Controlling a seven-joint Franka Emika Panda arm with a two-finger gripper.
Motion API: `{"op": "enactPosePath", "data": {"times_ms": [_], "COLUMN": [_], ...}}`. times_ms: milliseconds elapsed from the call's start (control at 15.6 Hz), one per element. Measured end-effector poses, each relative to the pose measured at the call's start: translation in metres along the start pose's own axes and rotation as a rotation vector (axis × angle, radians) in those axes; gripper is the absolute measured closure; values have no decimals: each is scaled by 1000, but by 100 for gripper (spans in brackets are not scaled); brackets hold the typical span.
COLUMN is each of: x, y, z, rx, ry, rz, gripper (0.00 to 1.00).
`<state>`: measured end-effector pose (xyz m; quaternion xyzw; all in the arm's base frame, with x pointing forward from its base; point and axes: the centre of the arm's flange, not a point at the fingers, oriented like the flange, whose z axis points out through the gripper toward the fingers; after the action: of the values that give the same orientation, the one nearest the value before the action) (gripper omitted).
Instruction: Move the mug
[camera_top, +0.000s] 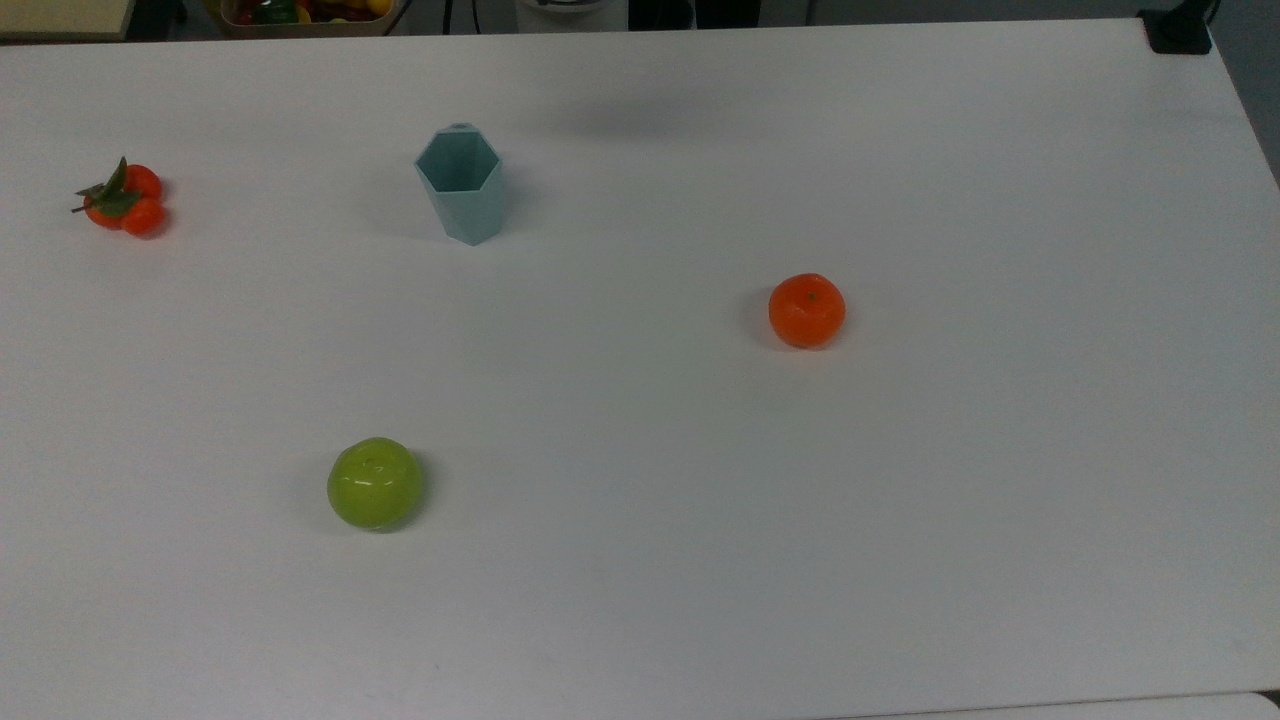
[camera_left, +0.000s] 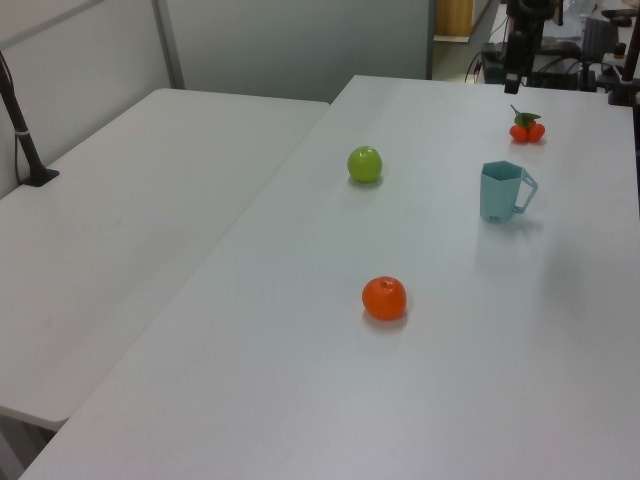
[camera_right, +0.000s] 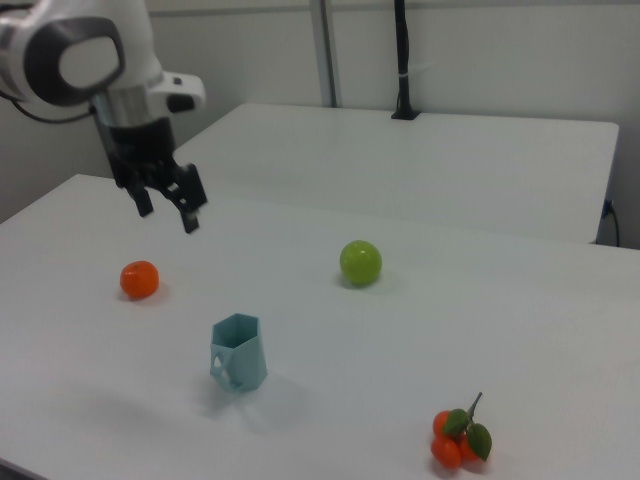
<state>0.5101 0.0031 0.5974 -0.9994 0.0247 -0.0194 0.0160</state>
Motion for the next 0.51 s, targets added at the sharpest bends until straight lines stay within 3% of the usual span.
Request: {"op": "enactPosePath", "data": {"times_ms": [256,513], "x": [-1,8], "y": [-38,-59], "z": [-29,-29], "rx": [-7,-9], "ry": [1,-7], "rz": [74,60], "gripper": [0,0]}}
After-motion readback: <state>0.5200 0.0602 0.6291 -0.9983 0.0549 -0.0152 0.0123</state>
